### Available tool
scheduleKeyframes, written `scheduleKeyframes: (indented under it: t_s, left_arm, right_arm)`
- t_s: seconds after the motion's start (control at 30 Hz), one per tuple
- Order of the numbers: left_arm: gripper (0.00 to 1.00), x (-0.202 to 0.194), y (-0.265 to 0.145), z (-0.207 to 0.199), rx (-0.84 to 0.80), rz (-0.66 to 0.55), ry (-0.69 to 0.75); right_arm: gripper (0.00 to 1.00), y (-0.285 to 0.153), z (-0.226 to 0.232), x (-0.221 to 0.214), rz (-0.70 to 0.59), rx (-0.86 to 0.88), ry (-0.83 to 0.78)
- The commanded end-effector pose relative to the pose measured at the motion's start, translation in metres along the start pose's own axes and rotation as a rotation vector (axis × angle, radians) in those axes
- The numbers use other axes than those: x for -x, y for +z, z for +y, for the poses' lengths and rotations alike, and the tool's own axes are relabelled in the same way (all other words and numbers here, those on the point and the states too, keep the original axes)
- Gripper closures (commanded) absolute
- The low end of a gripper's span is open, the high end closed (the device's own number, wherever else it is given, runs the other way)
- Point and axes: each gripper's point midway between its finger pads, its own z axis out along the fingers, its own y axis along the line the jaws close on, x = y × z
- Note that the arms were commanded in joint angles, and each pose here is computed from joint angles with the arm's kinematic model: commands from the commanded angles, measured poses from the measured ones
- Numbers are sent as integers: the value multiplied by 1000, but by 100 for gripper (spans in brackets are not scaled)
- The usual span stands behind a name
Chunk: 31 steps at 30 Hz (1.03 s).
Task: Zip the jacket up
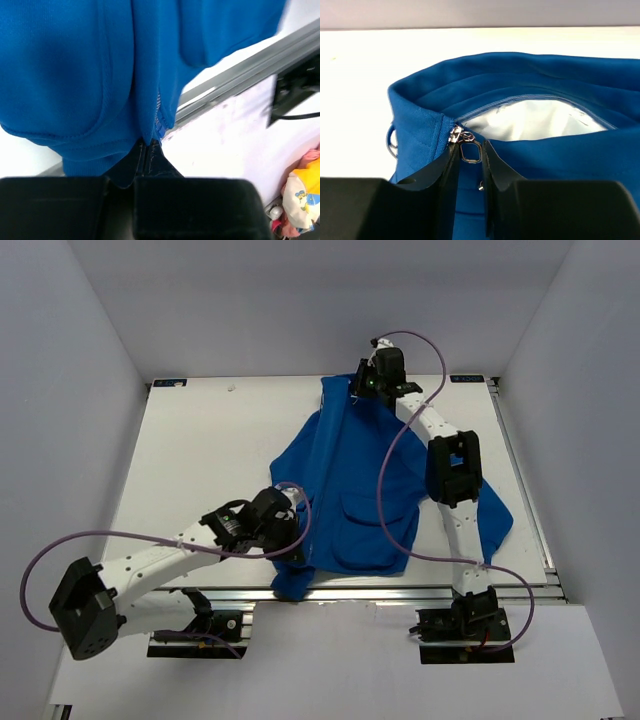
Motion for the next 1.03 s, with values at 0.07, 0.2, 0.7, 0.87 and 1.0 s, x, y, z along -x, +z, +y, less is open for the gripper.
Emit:
scheduleKeyframes:
  t_s: [0.07, 0.2, 0.7, 0.87, 1.0]
  left_arm:
    - [36, -69, -23, 15, 137, 384, -38]
    - [2, -20, -35, 6, 210, 231, -15]
    - [2, 252, -150, 52, 366, -728, -233]
    - [2, 262, -186, 90, 484, -745, -328]
    - [2, 259, -188, 94, 467, -752, -336]
  right_arm:
    - [61, -70, -12, 154, -413, 98, -79]
    - [11, -100, -2, 145, -337, 120, -144]
    - [11, -329, -45, 51, -212, -308, 78]
    - [11, -390, -58, 27, -312, -398, 98]
    - [10, -407, -59, 22, -335, -409, 96]
